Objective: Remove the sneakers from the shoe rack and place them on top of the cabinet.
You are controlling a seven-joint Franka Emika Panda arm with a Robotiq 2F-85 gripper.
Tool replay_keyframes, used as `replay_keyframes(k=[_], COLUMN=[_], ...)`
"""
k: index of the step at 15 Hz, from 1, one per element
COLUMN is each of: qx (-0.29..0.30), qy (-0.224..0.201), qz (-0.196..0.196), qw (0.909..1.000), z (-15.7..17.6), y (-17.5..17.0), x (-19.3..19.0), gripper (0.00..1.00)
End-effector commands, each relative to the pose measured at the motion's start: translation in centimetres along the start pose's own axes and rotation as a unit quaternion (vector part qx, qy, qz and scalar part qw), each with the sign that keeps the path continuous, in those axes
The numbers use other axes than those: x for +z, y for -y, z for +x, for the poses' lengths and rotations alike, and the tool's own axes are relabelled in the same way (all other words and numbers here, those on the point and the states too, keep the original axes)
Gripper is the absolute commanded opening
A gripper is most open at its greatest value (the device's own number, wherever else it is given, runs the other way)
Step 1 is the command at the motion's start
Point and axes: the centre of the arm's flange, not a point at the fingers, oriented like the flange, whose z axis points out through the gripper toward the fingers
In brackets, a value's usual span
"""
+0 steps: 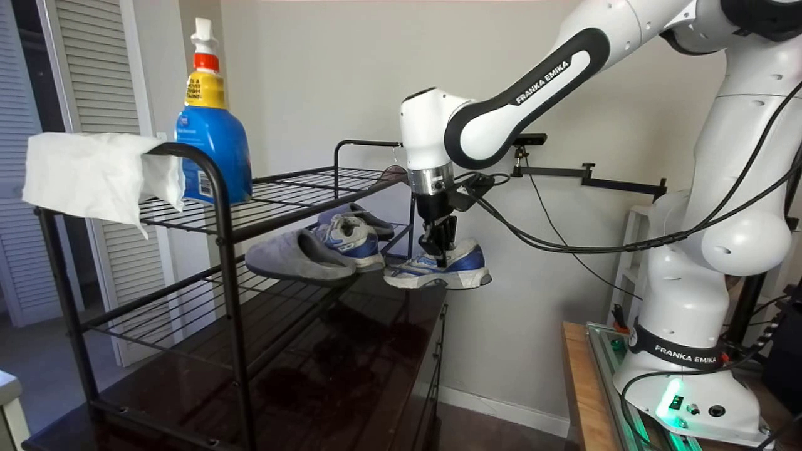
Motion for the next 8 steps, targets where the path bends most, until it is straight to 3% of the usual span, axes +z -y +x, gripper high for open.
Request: replay_keyframes(k=[1, 8], qx=[0.022, 0.070], qy=[-0.013, -0.106], qz=[-0.021, -0.091], qw=[0.9994, 0.9877], z=[1.4, 0.0], y=[1.3, 3.0], x=[1.6, 0.0], gripper=[0.03, 0.03])
